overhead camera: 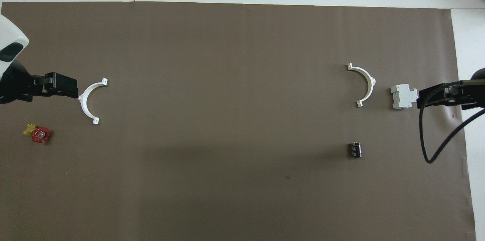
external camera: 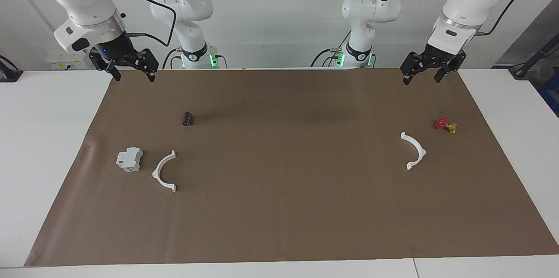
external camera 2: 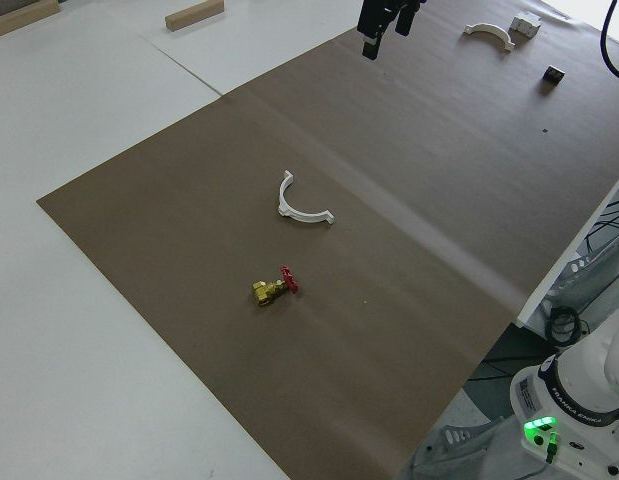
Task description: Assemble drain pipe with both arms
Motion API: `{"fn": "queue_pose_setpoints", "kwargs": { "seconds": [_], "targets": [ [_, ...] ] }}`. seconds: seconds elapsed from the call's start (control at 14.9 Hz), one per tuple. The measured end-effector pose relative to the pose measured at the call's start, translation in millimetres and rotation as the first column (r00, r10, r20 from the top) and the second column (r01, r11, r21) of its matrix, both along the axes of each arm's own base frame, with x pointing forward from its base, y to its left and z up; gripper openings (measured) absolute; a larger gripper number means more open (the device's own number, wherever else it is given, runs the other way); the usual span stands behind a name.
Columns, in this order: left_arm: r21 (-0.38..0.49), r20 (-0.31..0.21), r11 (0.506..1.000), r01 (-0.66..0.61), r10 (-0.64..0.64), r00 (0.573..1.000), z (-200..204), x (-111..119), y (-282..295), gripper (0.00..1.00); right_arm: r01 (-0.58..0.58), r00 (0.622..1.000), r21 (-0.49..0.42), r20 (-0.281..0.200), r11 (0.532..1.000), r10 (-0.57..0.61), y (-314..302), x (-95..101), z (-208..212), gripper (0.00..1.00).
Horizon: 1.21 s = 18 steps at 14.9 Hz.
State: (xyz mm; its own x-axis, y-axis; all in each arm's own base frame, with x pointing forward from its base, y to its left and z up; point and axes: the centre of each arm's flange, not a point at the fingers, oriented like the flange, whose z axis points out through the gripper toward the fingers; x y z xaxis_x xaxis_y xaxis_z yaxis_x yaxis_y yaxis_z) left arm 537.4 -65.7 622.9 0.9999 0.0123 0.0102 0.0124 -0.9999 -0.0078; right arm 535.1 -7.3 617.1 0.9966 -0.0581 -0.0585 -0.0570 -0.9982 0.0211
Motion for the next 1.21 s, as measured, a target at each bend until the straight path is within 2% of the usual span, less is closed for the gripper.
{"fn": "queue_pose_setpoints", "kwargs": {
  "seconds": [0.74,0.94,1.21],
  "targets": [
    [0.0,0.0,1.0,0.0,0.0,1.0,-0.3,0.0,-0.1,1.0,-0.029,1.0,0.002,0.005,1.0,0.029,3.7,0.8,-0.8,1.0],
    [0.0,0.0,1.0,0.0,0.0,1.0,-0.3,0.1,-0.2,1.0,-0.067,0.994,-0.002,0.089,0.998,0.067,2.8,13.4,-10.8,1.0],
    [0.0,0.0,1.0,0.0,0.0,1.0,-0.3,0.1,-0.2,1.0,-0.101,0.987,-0.012,0.127,0.995,0.102,2.5,43.5,-78.9,1.0]
  ]
}}
